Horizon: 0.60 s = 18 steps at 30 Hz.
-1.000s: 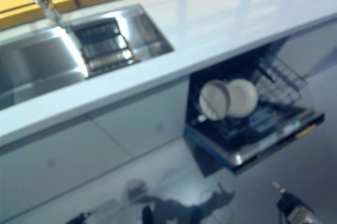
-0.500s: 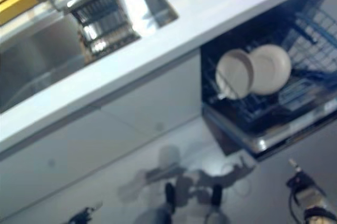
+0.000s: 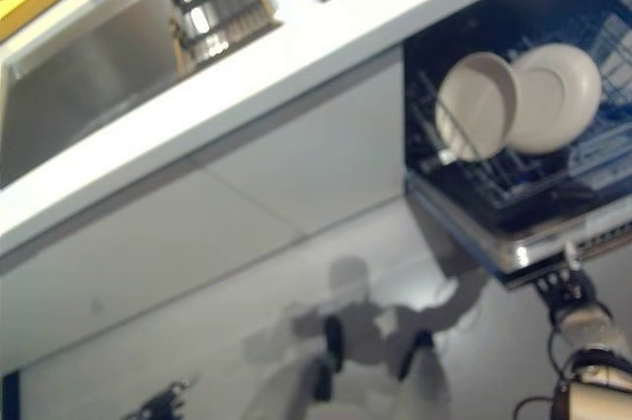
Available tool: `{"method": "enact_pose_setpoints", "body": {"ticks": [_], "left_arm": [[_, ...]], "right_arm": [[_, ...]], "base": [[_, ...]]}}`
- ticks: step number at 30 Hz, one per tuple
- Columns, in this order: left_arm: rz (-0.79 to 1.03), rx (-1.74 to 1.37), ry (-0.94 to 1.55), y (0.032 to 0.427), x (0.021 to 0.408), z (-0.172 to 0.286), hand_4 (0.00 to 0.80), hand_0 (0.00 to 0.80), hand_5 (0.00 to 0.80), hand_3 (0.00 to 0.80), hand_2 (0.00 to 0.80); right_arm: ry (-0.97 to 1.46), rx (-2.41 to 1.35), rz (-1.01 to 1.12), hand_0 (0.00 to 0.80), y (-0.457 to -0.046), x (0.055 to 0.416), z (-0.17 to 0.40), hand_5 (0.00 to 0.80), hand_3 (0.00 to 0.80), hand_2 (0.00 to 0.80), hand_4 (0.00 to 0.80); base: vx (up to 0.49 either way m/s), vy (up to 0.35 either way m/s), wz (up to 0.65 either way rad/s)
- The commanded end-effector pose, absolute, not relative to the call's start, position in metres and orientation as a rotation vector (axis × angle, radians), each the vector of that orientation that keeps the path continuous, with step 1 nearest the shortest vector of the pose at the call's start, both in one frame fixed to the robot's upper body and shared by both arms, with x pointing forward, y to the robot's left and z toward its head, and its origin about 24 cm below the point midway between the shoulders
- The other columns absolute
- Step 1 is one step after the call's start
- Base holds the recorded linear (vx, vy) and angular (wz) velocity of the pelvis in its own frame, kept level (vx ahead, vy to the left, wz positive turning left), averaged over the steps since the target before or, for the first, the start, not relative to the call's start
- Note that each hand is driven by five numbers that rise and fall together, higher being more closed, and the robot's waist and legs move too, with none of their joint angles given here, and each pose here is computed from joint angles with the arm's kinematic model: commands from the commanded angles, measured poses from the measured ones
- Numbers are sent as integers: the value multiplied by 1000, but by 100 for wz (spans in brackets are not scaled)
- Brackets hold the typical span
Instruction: Take plates into dishwasher
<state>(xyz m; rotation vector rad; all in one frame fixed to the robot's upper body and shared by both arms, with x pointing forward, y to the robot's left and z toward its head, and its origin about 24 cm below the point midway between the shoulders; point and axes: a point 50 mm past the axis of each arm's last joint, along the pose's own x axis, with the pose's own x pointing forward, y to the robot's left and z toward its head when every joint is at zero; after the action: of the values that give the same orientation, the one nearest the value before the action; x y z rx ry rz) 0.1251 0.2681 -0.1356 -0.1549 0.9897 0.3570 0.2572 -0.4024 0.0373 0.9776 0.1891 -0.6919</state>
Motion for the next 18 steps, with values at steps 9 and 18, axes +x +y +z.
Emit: {"method": "enact_pose_setpoints", "body": {"ticks": [9,18], "left_arm": [[338,-114,1051,269,107,-140,0,0,0,0,0],[354,-95,1060,278,102,-137,0,0,0,0,0]], "right_arm": [[-183,873,-237,0,-380,334,178,0,0,0,0],[-282,811,-183,0,-367,350,233,0,0,0,0]], "base": [[18,14,0],[8,-4,-1]]}}
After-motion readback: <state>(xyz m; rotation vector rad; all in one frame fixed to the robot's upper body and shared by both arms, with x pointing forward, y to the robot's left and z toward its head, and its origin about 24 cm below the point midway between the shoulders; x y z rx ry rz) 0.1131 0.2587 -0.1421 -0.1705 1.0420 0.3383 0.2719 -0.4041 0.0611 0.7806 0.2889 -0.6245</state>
